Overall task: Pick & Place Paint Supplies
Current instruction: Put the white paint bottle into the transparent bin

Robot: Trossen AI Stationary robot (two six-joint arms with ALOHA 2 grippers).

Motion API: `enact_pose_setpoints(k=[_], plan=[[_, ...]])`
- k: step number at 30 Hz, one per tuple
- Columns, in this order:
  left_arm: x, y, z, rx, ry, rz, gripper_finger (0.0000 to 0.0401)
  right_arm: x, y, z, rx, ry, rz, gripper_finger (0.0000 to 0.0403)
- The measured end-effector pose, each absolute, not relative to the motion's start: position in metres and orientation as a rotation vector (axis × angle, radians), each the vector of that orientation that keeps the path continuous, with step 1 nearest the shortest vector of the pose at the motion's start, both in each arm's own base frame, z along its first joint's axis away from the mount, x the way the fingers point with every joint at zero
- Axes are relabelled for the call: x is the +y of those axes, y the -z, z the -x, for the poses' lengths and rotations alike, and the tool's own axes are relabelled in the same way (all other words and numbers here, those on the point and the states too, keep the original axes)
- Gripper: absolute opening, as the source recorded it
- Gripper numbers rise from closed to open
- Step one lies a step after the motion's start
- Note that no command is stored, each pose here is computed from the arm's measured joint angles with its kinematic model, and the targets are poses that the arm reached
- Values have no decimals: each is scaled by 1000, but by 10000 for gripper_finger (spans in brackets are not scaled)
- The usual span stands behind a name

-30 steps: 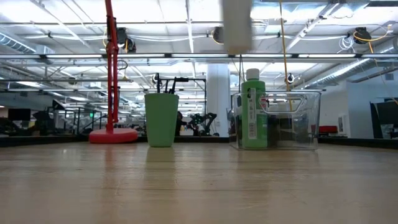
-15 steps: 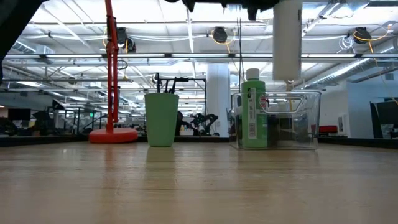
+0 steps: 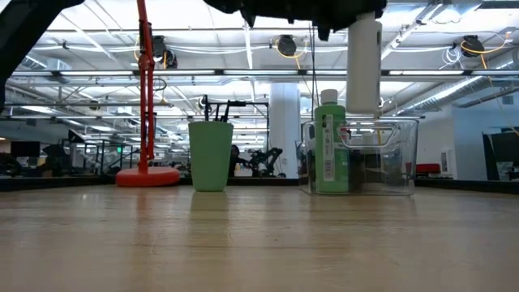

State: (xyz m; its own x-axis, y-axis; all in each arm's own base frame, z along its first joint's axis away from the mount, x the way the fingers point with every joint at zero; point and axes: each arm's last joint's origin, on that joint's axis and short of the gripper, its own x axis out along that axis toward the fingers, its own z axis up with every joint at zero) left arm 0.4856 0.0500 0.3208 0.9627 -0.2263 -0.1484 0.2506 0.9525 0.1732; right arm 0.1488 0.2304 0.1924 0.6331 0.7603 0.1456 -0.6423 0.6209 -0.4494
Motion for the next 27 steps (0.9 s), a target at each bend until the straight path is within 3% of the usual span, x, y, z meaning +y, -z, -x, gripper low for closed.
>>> enact_pose_setpoints(k=[6, 19, 27], plan=[[63, -305, -492, 141, 257, -171, 99, 228, -190, -152, -277, -732, 360, 34], [75, -268, -506, 194, 254, -137, 99, 228, -189, -152, -266, -726, 368, 34], [75, -242, -513, 243, 282, -135, 99, 225, -188, -156, -218, -600, 348, 34]])
